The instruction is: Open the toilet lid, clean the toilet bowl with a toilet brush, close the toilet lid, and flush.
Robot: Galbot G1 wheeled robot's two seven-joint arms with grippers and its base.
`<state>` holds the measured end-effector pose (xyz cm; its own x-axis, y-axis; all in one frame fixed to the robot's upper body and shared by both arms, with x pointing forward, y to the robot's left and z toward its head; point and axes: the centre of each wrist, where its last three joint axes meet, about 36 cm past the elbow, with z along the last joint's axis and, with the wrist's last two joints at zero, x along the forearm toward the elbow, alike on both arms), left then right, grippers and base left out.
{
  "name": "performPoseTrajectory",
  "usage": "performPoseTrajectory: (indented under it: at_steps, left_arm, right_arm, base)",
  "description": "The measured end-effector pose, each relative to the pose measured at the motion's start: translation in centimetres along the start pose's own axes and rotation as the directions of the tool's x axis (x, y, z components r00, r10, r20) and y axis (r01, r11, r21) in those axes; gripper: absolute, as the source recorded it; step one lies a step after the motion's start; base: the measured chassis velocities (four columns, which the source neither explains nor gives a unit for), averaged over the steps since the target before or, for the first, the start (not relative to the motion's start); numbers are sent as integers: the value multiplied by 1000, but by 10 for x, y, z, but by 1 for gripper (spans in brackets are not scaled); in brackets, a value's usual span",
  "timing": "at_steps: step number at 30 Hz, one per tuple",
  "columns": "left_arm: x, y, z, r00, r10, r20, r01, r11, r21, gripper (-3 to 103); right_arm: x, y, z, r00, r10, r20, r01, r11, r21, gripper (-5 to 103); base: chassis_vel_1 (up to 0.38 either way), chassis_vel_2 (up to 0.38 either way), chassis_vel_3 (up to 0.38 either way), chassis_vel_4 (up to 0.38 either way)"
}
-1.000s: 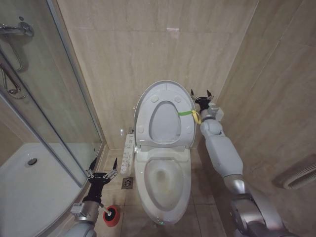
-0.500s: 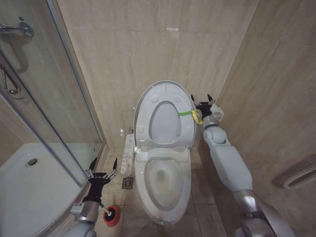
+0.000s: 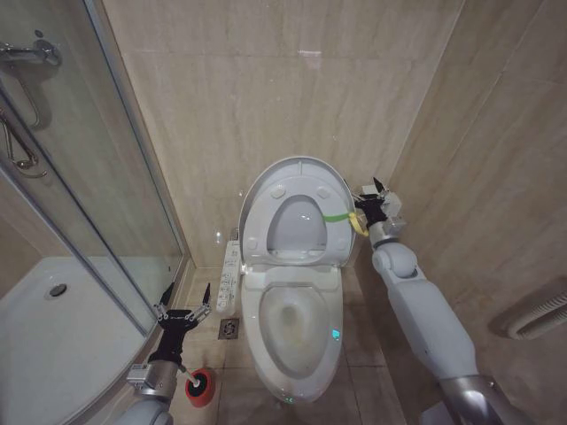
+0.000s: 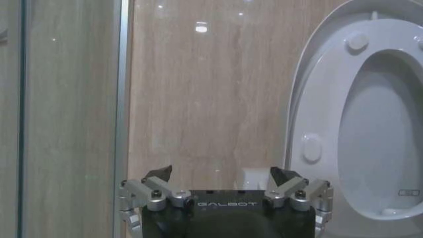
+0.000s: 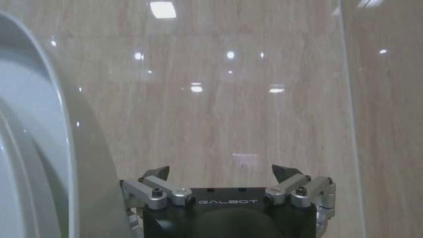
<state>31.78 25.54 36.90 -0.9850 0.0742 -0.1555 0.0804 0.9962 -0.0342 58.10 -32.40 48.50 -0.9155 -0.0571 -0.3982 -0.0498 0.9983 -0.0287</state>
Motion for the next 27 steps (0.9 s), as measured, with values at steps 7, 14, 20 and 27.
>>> performPoseTrajectory:
  at_steps: [7,14,20,27]
  left_arm:
    - [0,0,0,1000,0,0,0,1000,0,100]
    - [0,0,0,1000,0,0,0,1000,0,100]
    - [0,0,0,1000,0,0,0,1000,0,100]
    - [0,0,0,1000,0,0,0,1000,0,100]
  right_arm:
    - [52,-15,-3,1000,0,-20,0,1000,14,100]
    - [99,-24,-10,999,-7,-38,8,1000,20,100]
    - [129,-33,-21,1000,-12,-23,12,1000,24,100]
    - [137,-47,-32,1000,7,-17,-7,999,37,100]
  base:
    - [0,0,0,0]
    - [0,0,0,0]
    - [0,0,0,0]
    - [0,0,0,0]
